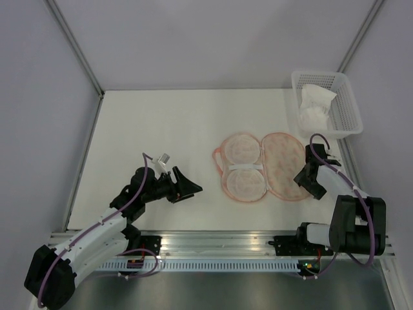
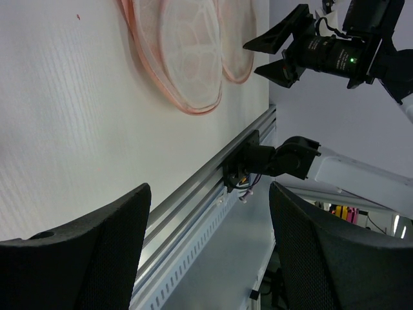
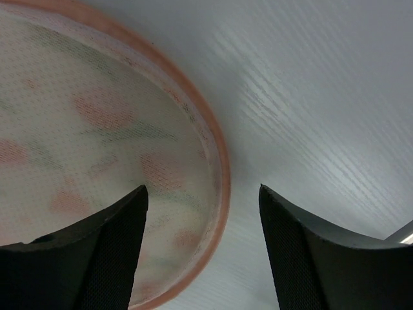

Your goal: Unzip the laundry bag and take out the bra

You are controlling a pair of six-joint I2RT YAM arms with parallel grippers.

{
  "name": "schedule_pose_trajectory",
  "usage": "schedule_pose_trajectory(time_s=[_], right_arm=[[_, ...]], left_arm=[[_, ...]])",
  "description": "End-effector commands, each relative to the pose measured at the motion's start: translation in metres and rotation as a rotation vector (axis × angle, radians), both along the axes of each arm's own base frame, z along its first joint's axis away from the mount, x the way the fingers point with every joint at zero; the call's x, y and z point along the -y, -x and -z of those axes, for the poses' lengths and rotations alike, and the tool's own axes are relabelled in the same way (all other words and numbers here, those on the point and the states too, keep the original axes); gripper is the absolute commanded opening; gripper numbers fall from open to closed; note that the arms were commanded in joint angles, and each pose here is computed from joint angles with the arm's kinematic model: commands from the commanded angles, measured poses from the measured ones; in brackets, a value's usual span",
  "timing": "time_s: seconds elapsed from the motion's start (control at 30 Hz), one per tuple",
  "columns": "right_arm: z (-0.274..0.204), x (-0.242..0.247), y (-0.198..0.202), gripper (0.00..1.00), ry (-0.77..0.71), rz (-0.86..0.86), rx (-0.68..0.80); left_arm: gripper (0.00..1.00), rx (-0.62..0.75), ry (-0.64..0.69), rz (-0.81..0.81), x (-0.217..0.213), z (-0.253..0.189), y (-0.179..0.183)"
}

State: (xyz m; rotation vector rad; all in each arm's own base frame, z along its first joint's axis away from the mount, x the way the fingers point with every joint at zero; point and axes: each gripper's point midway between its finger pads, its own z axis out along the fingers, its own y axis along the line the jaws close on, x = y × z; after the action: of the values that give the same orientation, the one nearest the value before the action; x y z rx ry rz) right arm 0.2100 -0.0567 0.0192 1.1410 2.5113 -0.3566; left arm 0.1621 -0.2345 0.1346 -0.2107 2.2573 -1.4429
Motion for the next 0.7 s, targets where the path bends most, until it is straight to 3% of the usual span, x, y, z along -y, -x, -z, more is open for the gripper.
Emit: schedule_pose_trajectory(time_s=[0.0,0.2,0.5,0.6,0.63,0.67], right_arm=[[0.002,-0.012,-0.007,0.73,-0.057,0.005,0.034],[0.011,-0.018,-0.001,0.61,-0.080,0.007,0.022],[0.014,-0.031,0.002,0.36,-0.124,-0.015,0.033],[0.016,-0.036,-0.003,0.18,-0.143,-0.027,0.066],[0.018,-0.038,-0.002,0.02,-0.155,-0.034,0.068],[0.018,-0.042,-0.004,0.00,-0.172,-0.042,0.076]], left_arm=[[0.78,0.019,0.044,0.025,0.005,-0.010,0.002],[0.78,0.011,0.044,0.040,0.007,-0.007,0.003],[0.78,0.004,0.049,0.041,0.006,-0.002,0.006],[0.78,0.001,0.044,0.034,0.005,0.000,0.006],[0.78,-0.001,0.046,0.035,0.005,0.001,0.006],[0.78,0.000,0.045,0.035,0.005,0.001,0.006]])
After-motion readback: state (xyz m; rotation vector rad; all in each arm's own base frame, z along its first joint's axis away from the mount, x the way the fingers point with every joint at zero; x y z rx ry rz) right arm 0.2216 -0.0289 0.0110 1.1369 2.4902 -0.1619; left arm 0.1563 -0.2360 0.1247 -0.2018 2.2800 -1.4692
